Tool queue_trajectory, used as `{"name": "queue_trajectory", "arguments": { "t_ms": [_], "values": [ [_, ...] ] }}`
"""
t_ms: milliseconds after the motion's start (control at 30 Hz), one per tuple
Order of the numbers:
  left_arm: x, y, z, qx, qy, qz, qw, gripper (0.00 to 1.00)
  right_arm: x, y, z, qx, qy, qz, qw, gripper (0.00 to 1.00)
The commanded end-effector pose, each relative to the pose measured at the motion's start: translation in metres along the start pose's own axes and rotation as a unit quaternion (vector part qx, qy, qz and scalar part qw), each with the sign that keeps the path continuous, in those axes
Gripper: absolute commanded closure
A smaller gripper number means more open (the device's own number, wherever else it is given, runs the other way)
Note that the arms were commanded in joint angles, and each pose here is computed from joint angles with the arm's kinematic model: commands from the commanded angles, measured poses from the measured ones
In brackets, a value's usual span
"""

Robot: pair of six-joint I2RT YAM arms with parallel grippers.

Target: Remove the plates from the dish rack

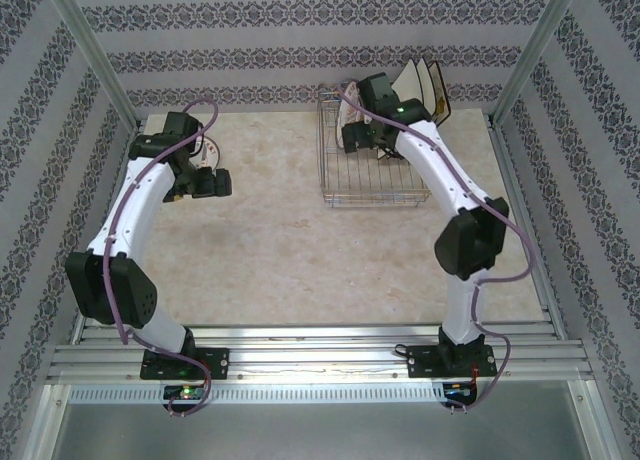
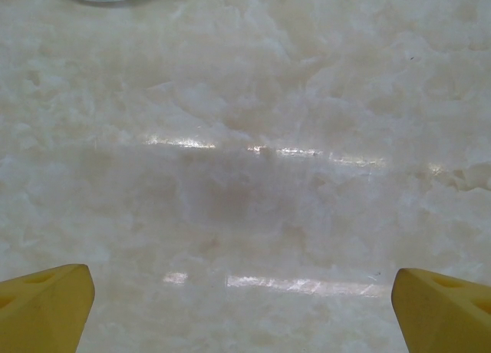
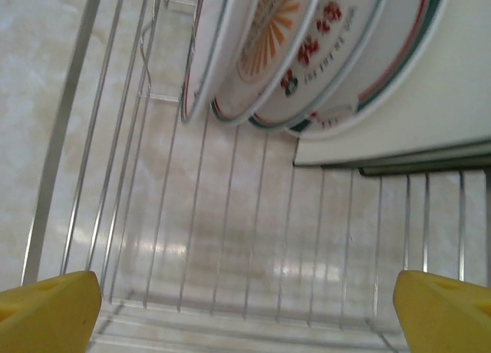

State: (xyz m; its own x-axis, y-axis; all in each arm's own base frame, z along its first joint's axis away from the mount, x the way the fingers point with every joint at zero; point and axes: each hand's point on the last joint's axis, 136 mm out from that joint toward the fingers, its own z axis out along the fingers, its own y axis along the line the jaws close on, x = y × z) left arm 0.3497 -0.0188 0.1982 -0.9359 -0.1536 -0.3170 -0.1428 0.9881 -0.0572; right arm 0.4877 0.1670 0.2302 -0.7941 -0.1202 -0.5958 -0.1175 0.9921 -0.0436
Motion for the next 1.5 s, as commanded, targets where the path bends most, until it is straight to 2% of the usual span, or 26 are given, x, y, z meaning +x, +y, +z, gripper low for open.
{"name": "queue_trajectory", "arguments": {
  "t_ms": [0,200,333,767,1033,1267,1467],
  "values": [
    [0.006,-0.004,0.001,-0.002,0.029,0.005,1.000,0.00,-0.028,0.012,0.003,0.007,-0.035,0.015,0.999,0.02],
    [0.001,-0.007,0.015,0.002,0.035,0.002,0.999,0.00,-0.058,0.018,0.013,0.012,-0.060,0.024,0.998,0.02],
    [-0.006,0.000,0.019,-0.023,0.028,0.011,0.999,0.00,-0.078,0.014,0.025,0.014,-0.091,0.027,0.995,0.02],
    [-0.010,-0.002,0.034,-0.022,0.035,0.011,0.999,0.00,-0.102,0.006,0.072,0.050,-0.133,0.023,0.990,0.11],
    [-0.014,0.000,0.043,-0.029,0.042,0.014,0.999,0.00,-0.096,0.008,0.108,0.048,-0.128,0.044,0.990,0.19],
    [-0.019,-0.002,0.045,-0.028,0.034,0.010,0.999,0.00,-0.101,0.006,0.115,0.058,-0.143,0.061,0.986,0.33],
    [-0.020,0.000,0.043,-0.036,0.033,0.016,0.999,0.00,-0.105,0.004,0.118,0.060,-0.154,0.076,0.983,0.41]
  ]
}}
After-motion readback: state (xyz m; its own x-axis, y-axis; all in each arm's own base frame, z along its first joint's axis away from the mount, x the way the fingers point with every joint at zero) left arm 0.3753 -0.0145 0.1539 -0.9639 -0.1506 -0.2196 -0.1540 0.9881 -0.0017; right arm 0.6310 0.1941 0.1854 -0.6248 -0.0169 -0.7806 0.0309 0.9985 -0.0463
